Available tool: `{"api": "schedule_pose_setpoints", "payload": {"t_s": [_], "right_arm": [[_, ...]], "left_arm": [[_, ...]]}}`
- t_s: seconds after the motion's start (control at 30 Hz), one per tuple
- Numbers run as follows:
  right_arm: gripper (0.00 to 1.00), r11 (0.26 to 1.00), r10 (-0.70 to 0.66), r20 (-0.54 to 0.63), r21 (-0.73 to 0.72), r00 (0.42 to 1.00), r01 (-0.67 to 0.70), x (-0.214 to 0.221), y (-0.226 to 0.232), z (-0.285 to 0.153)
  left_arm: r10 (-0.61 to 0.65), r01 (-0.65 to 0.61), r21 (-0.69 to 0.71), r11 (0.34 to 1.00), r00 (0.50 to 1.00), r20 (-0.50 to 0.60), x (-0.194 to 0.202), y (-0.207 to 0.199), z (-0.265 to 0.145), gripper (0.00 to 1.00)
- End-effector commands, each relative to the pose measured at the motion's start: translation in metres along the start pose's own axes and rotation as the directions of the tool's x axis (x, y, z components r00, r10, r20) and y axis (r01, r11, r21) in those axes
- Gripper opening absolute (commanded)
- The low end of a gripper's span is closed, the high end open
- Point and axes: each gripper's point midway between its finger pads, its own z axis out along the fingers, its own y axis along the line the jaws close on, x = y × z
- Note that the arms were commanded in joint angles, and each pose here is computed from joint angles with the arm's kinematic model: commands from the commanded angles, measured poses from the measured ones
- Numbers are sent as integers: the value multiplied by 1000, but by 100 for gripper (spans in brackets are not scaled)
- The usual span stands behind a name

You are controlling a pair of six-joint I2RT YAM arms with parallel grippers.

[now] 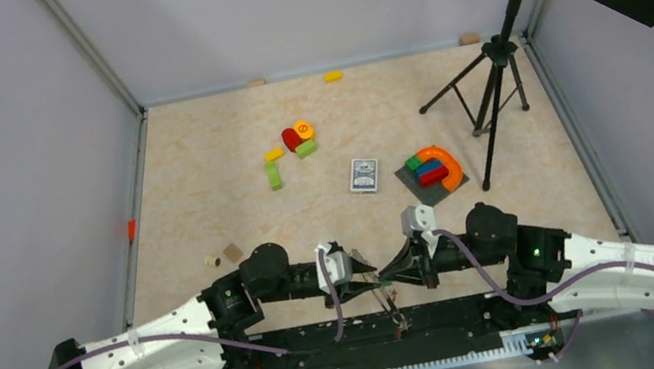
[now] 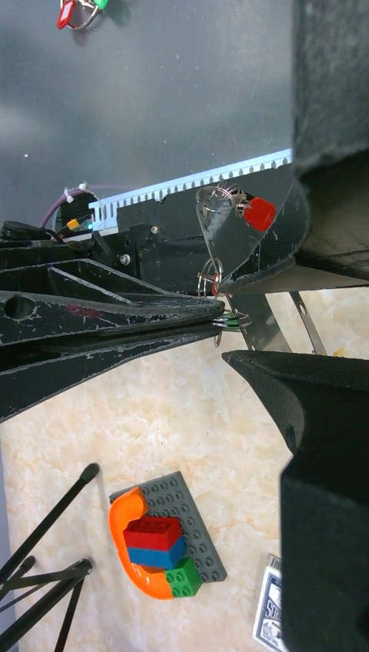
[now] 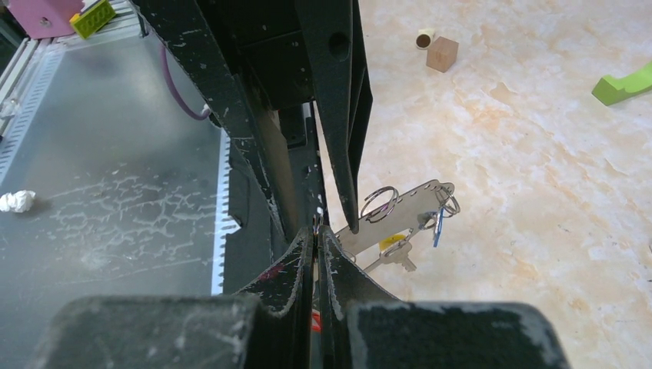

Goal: Remove the keys from the keyring

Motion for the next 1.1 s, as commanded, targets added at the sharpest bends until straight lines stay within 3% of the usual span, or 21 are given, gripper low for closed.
{"api": "schedule_pose_setpoints", "payload": {"t_s": [0.0,0.33,0.63,0.97,1.07], "right_arm": [[0,998,-39,164,-36,986,46,-59,11,-2],[0,998,-42,168,-46,985,50,-60,13,-2],[0,998,-41,169,-46,985,49,-61,13,-2],[0,997,-48,176,-47,983,57,-63,14,-2],[0,997,-48,176,-48,983,57,-63,14,-2]], "left_arm": [[14,-14,-2,1000,999,45,-19,3,3,36],[10,-10,-5,1000,999,43,-19,3,3,36],[12,-13,12,1000,1000,28,-17,1,4,21],[0,0,-1,1000,1000,16,-14,3,5,17],[1,-1,-16,1000,1000,22,-15,6,5,8]]}}
